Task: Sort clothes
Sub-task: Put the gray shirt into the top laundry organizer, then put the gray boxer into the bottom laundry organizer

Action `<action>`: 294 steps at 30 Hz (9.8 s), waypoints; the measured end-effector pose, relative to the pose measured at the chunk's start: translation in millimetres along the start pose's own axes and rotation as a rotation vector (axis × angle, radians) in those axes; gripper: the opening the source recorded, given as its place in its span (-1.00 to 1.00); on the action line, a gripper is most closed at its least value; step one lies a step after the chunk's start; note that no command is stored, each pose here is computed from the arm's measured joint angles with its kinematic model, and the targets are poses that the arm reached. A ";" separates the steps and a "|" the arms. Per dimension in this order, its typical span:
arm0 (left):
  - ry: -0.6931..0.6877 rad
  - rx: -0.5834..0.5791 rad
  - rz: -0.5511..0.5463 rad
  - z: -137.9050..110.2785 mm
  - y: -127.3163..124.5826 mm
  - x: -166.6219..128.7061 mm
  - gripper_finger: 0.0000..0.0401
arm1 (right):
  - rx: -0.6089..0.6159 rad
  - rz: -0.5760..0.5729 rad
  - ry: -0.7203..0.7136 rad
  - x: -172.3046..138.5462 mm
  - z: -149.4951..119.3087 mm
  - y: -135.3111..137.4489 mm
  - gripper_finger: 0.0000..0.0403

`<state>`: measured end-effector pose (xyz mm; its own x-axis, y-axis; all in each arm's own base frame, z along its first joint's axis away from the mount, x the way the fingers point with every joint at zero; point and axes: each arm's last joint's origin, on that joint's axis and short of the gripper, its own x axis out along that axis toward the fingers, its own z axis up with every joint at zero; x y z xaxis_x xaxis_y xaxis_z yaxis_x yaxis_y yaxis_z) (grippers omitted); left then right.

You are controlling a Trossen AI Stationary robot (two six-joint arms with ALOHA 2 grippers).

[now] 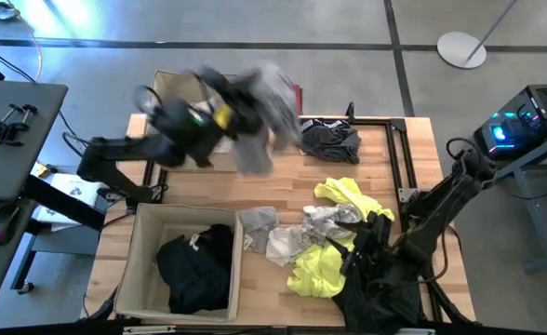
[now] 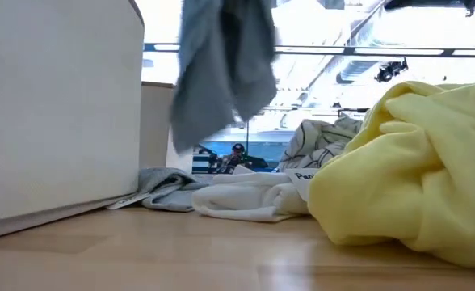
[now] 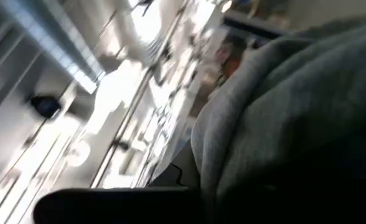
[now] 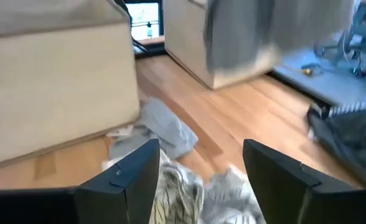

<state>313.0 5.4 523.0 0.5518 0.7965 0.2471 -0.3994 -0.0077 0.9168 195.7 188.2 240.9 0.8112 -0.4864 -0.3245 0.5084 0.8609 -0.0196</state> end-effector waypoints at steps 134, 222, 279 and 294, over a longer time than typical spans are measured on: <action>0.241 -1.147 -0.992 -194.4 -69.2 -102.4 -0.76 | 0.169 -0.449 0.685 182.8 22.3 -187.4 0.09; -0.586 -1.127 -1.043 -11.3 -300.3 -82.4 -0.23 | -0.068 0.424 -0.284 71.3 105.3 -59.1 -1.00; -0.473 -0.599 -0.561 -67.3 -50.2 -304.6 -1.00 | -0.153 0.449 -0.305 13.7 70.1 -1.2 -0.09; -0.330 -0.943 -0.676 -83.1 -57.7 -334.5 -1.00 | -0.151 0.460 -0.307 13.5 70.4 -1.0 -0.09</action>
<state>90.6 -210.4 361.4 0.9612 0.2757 0.0000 -0.2596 0.9053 0.3363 226.5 170.4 303.1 0.9974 -0.0580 -0.0427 0.0543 0.9950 -0.0833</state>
